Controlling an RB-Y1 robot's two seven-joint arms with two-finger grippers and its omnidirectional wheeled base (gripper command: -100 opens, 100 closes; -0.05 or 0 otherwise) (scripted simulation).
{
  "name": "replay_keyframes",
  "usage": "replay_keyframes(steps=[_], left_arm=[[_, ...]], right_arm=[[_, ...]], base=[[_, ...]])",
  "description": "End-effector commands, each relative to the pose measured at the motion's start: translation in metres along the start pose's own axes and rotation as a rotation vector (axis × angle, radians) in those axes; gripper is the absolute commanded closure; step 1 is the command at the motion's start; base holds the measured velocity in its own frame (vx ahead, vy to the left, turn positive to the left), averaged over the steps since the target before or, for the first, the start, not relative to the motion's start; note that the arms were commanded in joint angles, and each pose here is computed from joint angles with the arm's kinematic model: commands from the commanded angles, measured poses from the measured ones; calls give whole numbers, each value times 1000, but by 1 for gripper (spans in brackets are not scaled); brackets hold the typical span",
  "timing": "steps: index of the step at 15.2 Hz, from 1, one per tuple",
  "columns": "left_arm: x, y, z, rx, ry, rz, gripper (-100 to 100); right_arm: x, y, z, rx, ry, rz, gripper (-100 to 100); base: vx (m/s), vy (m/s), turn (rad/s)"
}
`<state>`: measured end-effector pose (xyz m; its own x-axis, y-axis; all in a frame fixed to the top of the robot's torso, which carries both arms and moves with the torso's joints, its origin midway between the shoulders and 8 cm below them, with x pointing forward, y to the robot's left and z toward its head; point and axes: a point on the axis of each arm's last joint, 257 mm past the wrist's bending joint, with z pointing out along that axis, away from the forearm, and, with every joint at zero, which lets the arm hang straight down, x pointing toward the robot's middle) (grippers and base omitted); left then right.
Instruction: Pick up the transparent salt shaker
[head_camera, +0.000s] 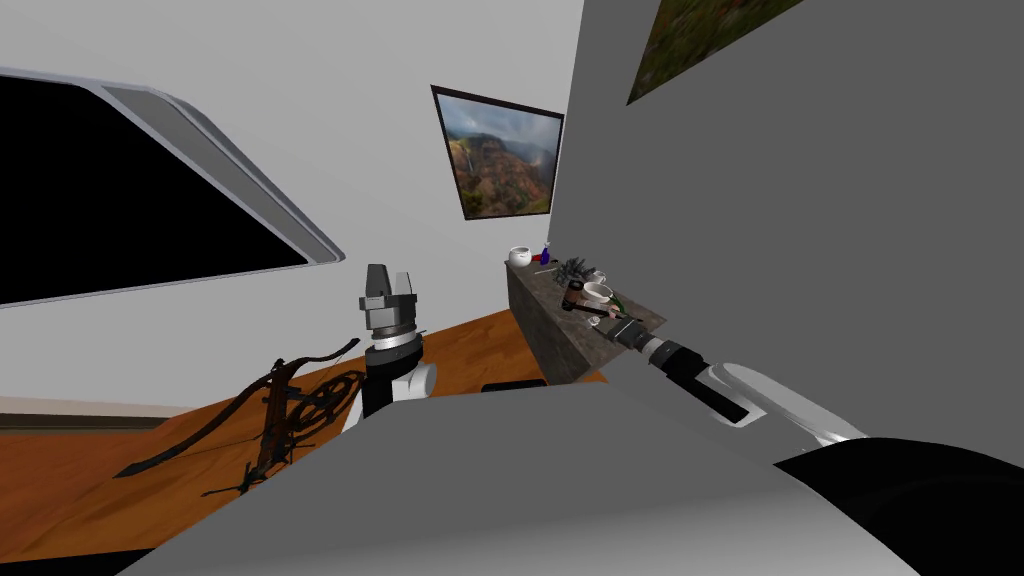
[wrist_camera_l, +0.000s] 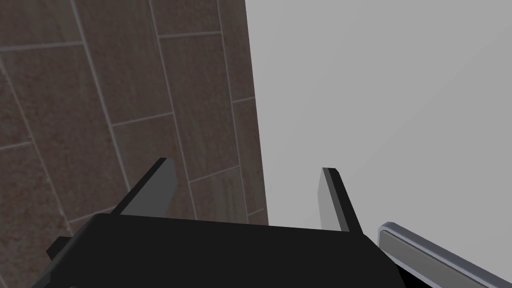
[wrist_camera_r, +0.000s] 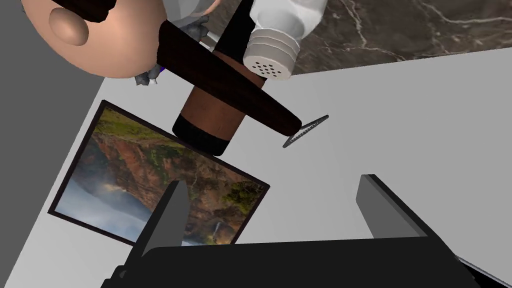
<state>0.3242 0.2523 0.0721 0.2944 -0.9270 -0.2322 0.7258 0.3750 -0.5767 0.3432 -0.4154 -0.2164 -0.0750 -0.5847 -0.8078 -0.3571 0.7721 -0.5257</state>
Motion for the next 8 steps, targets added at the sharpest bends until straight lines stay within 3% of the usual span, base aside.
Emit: replay_keyframes(steps=[1,8], left_arm=[[0,0,0,0,0,0,0],[0,0,0,0,0,0,0]], right_arm=[[13,-9,-5,-2,46,-89,-100],[57,-45,-29,-19,202,-388,-100]], base=[[56,9,-23],[77,6,-27]])
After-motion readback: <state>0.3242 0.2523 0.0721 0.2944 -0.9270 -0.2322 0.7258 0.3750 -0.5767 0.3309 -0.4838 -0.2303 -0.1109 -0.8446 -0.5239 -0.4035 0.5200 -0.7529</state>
